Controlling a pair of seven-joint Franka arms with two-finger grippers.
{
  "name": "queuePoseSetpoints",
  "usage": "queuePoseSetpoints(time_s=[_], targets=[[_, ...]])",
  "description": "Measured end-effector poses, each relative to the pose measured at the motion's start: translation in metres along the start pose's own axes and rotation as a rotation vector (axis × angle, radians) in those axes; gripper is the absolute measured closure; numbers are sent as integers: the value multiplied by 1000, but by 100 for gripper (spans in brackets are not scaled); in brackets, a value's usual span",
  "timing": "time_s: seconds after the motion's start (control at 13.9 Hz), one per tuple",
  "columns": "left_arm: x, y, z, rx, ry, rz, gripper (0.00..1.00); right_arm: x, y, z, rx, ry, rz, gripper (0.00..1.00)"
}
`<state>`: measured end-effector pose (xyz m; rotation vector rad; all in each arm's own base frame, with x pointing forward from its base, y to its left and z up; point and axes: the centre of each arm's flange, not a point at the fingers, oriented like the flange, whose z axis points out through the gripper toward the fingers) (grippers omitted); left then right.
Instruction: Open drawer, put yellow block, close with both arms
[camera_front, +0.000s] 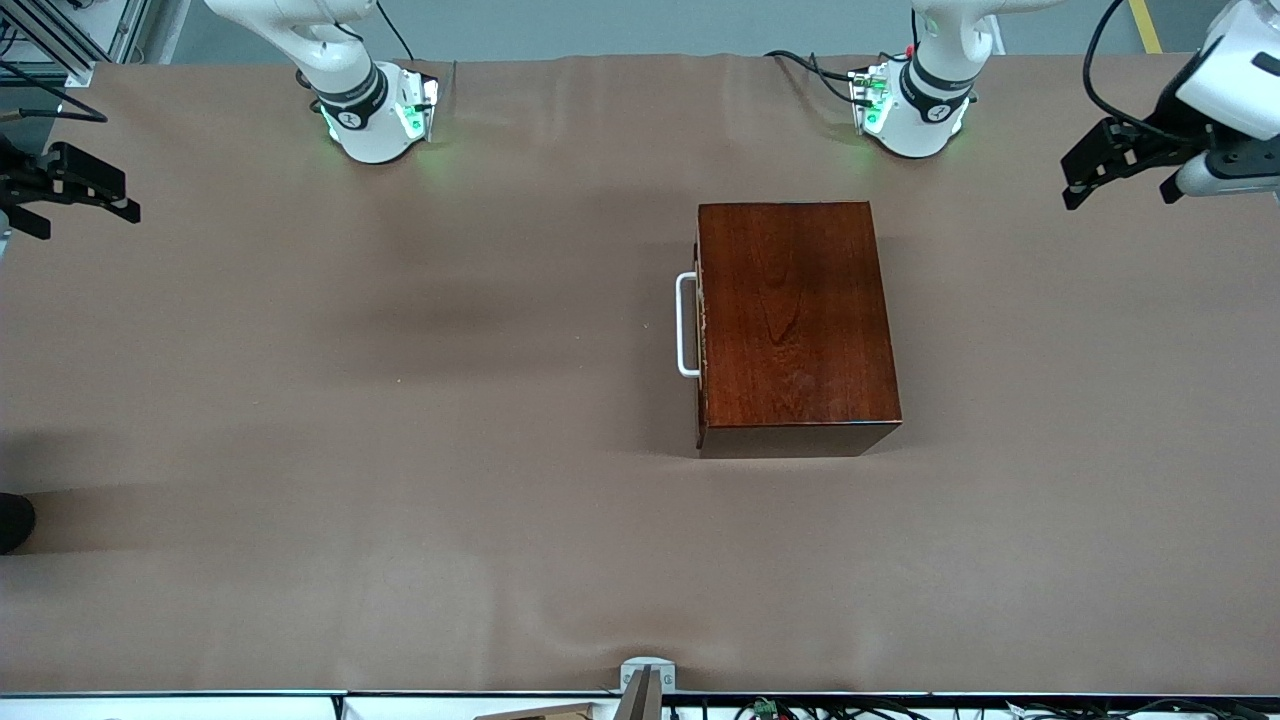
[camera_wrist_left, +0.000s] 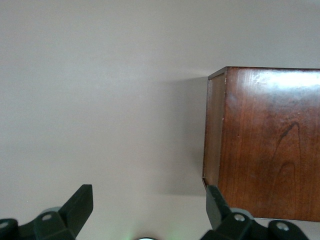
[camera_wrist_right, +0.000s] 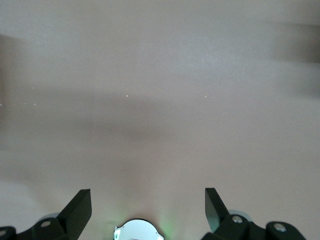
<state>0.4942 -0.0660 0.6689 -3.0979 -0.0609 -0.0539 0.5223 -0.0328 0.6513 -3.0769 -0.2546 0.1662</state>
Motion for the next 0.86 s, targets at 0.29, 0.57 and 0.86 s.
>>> queuePoseSetpoints(time_s=[0.29,0.57,0.86], targets=[[4,-1,0,-7,-2,-2,0,-1,0,1,2,-7,0,0],[6,3,3,-7,-11,6,0,-1,0,1,2,-7,0,0],[6,3,2,-7,-13,7,0,-1,0,1,2,-9,0,0]])
